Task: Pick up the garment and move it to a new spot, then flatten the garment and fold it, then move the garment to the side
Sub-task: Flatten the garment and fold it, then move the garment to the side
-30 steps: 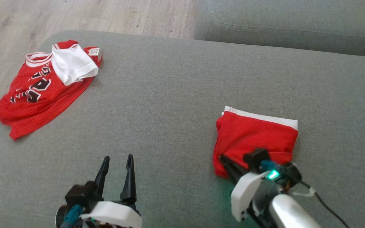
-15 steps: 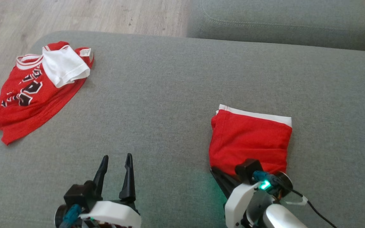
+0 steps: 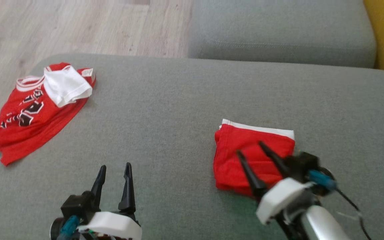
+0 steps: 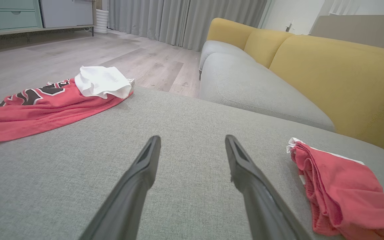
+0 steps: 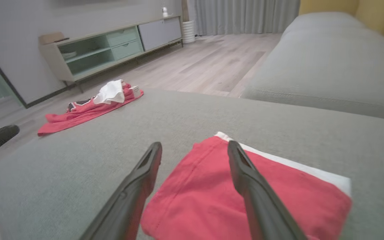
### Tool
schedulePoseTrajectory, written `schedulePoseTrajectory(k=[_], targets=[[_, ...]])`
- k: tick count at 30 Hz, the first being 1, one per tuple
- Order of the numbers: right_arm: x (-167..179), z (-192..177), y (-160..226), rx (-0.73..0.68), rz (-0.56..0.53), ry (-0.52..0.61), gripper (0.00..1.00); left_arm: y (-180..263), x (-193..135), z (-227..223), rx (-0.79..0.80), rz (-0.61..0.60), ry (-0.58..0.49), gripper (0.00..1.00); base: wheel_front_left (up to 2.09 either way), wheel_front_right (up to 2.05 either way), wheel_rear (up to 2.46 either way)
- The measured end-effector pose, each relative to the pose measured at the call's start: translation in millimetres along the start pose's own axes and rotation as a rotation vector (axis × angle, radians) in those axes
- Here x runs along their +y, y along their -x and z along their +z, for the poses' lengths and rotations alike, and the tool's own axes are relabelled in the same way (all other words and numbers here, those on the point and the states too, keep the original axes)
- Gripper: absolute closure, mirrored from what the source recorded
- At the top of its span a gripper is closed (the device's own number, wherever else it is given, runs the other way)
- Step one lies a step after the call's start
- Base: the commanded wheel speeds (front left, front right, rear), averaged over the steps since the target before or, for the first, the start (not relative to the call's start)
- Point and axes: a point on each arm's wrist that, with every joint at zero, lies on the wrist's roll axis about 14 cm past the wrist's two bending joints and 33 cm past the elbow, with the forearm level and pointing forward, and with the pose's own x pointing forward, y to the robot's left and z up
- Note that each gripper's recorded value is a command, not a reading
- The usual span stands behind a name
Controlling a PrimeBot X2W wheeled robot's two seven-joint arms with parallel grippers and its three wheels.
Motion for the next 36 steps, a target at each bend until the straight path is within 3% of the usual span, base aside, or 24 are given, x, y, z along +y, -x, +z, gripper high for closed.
schedulePoseTrajectory(k=[14, 36], targets=[[-75.4, -11.9, 73.5, -0.056, -0.318, -0.102, 0.00, 12.4, -9.2, -11.5, 0.023, -0.031, -0.031, 0.00, 0.00, 0.00, 0.00], [-85.4, -11.9, 79.1, -0.065, -0.353, -0.105, 0.00, 19.1, -2.3, -24.2, 0.063, -0.009, -0.038, 0.00, 0.00, 0.00, 0.00]])
